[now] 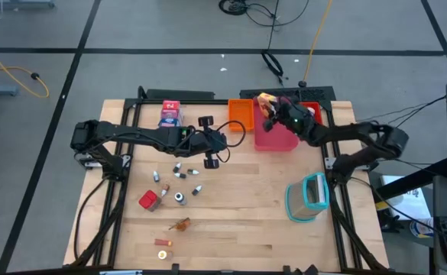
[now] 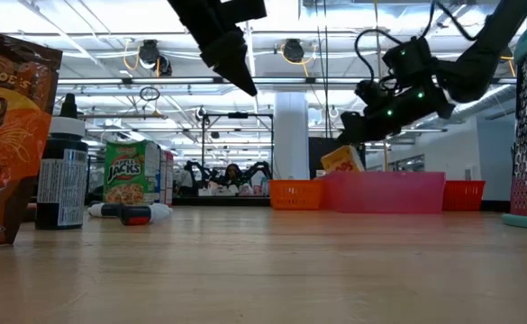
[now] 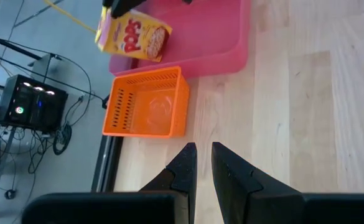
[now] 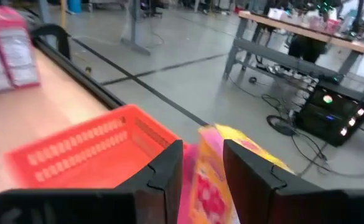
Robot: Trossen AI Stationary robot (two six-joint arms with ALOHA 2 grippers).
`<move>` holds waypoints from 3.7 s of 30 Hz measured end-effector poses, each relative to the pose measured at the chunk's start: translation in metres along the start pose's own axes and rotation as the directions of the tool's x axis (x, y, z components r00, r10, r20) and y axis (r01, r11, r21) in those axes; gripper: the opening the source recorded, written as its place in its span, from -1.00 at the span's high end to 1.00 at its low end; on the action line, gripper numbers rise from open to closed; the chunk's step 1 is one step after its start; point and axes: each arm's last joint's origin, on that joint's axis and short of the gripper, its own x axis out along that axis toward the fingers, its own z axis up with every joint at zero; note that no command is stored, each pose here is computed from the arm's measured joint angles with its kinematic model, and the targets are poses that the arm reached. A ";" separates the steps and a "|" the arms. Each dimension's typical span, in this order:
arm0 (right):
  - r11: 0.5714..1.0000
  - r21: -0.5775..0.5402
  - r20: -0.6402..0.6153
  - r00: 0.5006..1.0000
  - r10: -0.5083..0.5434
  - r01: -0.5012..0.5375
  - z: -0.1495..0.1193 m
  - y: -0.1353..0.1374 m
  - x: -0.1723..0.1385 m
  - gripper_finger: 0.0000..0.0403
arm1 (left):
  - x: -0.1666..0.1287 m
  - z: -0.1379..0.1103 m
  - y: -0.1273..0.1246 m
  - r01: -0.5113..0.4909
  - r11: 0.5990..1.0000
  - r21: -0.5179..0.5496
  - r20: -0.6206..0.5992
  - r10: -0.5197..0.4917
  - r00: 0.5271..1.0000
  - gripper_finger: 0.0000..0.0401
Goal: Pick & Place Kitchen Items
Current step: Put the green cereal box into the pink bin
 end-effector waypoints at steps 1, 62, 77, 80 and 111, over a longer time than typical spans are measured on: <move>1.000 0.002 0.014 1.000 0.007 -0.007 0.003 0.001 -0.004 0.48 | 0.000 -0.001 0.000 0.001 1.000 0.000 -0.005 -0.001 1.000 0.74; 0.990 0.009 0.202 0.970 0.137 -0.142 0.012 0.021 -0.067 0.47 | -0.026 -0.143 -0.037 -0.250 0.961 0.121 -0.538 0.275 0.797 0.05; 0.990 0.009 0.203 0.969 0.137 -0.142 0.012 0.021 -0.067 0.48 | -0.012 -0.143 -0.018 -0.281 0.958 0.063 -0.549 0.269 0.792 0.26; 0.990 0.009 0.203 0.969 0.137 -0.142 0.012 0.021 -0.067 0.47 | -0.010 -0.143 -0.016 -0.270 0.961 0.054 -0.552 0.254 0.794 0.31; 0.990 0.010 0.203 0.970 0.137 -0.142 0.012 0.021 -0.067 0.49 | -0.011 -0.142 -0.031 -0.260 0.958 0.119 -0.551 0.281 0.786 1.00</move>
